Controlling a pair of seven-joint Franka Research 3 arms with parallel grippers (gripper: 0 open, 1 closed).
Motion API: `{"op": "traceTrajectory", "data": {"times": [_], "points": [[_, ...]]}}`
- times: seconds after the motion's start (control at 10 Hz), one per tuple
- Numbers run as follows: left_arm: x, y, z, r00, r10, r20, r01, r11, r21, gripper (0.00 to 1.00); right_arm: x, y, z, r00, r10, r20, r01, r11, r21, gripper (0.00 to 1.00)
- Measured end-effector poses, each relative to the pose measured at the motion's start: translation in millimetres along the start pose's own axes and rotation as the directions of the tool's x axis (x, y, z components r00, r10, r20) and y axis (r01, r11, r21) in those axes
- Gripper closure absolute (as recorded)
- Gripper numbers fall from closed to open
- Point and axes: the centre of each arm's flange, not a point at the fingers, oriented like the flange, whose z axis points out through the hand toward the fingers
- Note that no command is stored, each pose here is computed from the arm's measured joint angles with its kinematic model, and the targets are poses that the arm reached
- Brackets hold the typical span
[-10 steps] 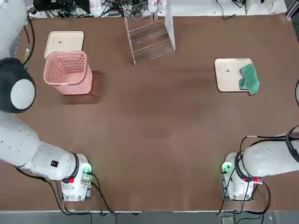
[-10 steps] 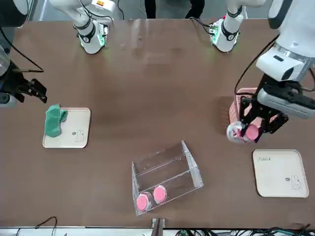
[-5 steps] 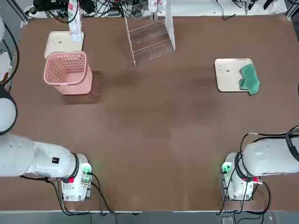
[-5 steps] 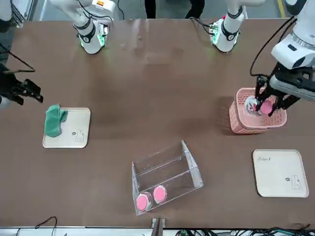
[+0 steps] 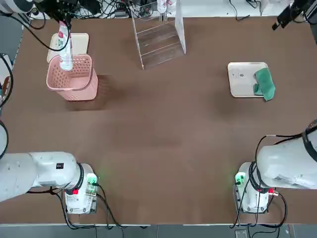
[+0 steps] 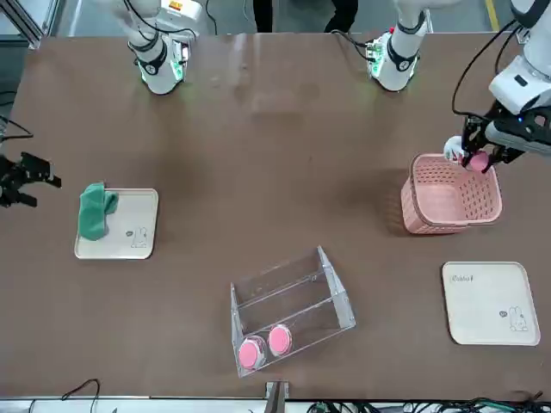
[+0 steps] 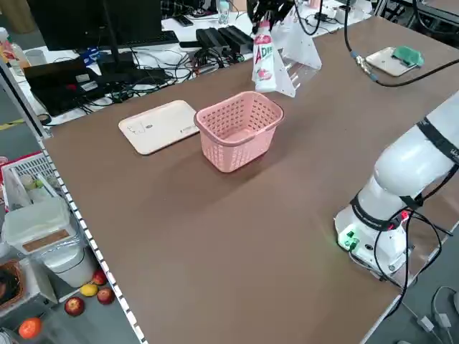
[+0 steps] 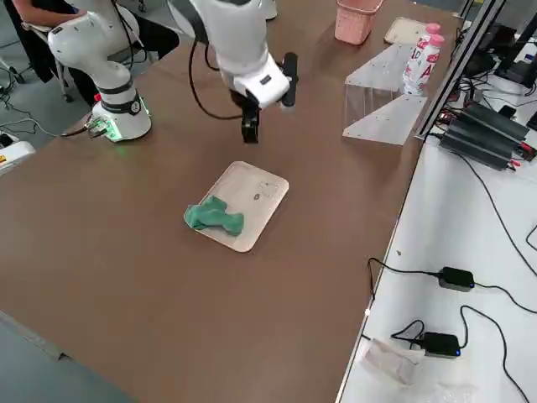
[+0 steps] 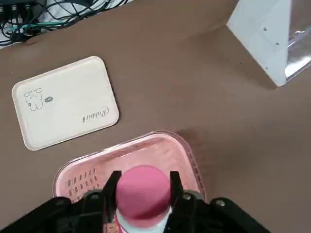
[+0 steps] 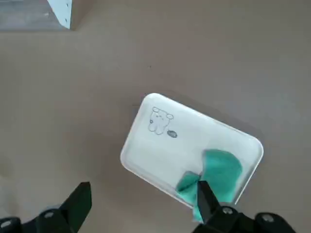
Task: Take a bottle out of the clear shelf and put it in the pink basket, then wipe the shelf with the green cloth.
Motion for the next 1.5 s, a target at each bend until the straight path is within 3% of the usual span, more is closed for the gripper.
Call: {"op": "traceTrajectory", "data": {"times": [0.2, 0.3, 0.7, 1.1, 1.5], "points": [[-16.7, -22.3, 34.8, 0.998, 0.056, -0.036, -0.056, 0.998, 0.007, 0.56, -28.4, 60.4, 49.0, 0.995, -0.098, -0.029, 0.1, 0.993, 0.062, 0.04], [-24.1, -35.5, 43.2, 0.993, 0.098, -0.066, -0.1, 0.994, -0.035, 0.56, -42.7, 82.7, 69.5, 0.993, -0.108, -0.039, 0.111, 0.99, 0.09, 0.04], [-47.5, -90.0, 61.8, 0.942, 0.259, -0.213, -0.288, 0.95, -0.12, 0.56, -105.7, 153.5, 132.7, 0.997, 0.005, -0.079, 0.007, 0.988, 0.157, 0.03], [-82.9, -128.2, 83.2, 0.883, 0.286, -0.372, -0.387, 0.892, -0.234, 0.56, -112.8, 168.9, 177.2, 0.991, 0.082, -0.102, -0.06, 0.977, 0.204, 0.03], [-96.2, -139.2, 117.3, 0.825, 0.308, -0.474, -0.472, 0.837, -0.277, 0.56, -130.9, 181.7, 206.3, 0.987, 0.13, -0.09, -0.105, 0.965, 0.241, 0.03]]}}
